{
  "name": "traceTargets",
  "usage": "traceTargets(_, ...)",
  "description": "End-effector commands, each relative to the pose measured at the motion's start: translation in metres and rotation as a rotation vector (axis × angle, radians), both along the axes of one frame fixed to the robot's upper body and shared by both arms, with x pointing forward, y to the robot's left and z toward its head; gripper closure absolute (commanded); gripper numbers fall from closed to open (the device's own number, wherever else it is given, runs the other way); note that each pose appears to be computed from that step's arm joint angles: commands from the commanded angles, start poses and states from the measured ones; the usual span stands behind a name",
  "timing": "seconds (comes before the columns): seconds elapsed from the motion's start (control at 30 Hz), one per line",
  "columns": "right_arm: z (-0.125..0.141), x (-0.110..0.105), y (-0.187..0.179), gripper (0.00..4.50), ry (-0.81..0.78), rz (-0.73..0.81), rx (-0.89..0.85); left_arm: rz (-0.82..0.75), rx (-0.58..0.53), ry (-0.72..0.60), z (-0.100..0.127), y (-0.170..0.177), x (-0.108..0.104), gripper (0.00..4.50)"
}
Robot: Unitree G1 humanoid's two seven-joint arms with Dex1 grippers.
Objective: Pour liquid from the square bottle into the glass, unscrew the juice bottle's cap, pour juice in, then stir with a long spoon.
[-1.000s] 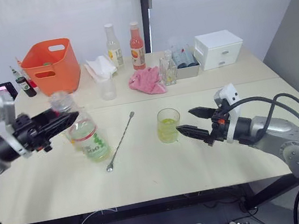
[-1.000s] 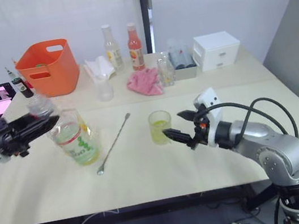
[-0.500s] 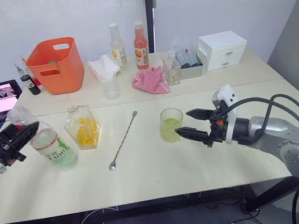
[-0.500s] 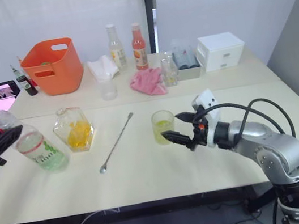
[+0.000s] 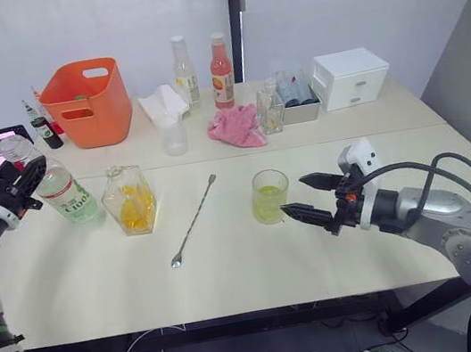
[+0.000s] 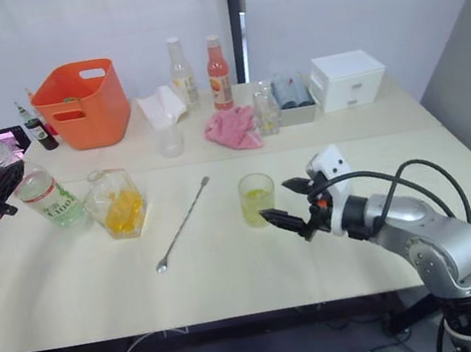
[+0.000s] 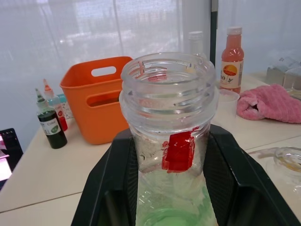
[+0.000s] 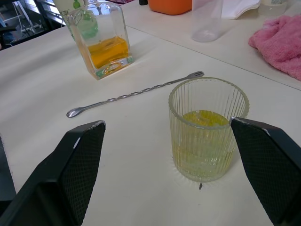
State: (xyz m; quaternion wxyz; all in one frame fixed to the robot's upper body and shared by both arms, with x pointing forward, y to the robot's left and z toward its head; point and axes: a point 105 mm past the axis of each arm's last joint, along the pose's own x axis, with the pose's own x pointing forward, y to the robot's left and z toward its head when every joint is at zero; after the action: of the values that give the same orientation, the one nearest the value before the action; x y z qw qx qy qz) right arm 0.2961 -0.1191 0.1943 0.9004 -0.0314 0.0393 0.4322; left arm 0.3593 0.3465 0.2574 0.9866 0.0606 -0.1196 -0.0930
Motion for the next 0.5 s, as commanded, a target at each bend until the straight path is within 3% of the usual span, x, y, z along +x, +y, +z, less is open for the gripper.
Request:
traceTargets(0.03, 0.017, -0.005, -0.002, 0.03, -0.086, -0.007, 0.016, 0.003, 0.021, -0.070, 0.015, -0.003, 0.007, 3.03)
traceTargets(0.23, 0.018, -0.008, -0.002, 0.03, -0.091, -0.018, 0.017, 0.028, -0.004, -0.013, -0.008, -0.003, 0.023, 3.03)
traceTargets(0.5, 0.020, -0.007, -0.005, 0.03, -0.102, -0.036, 0.015, 0.071, -0.027, 0.058, -0.027, 0.006, 0.028, 3.03)
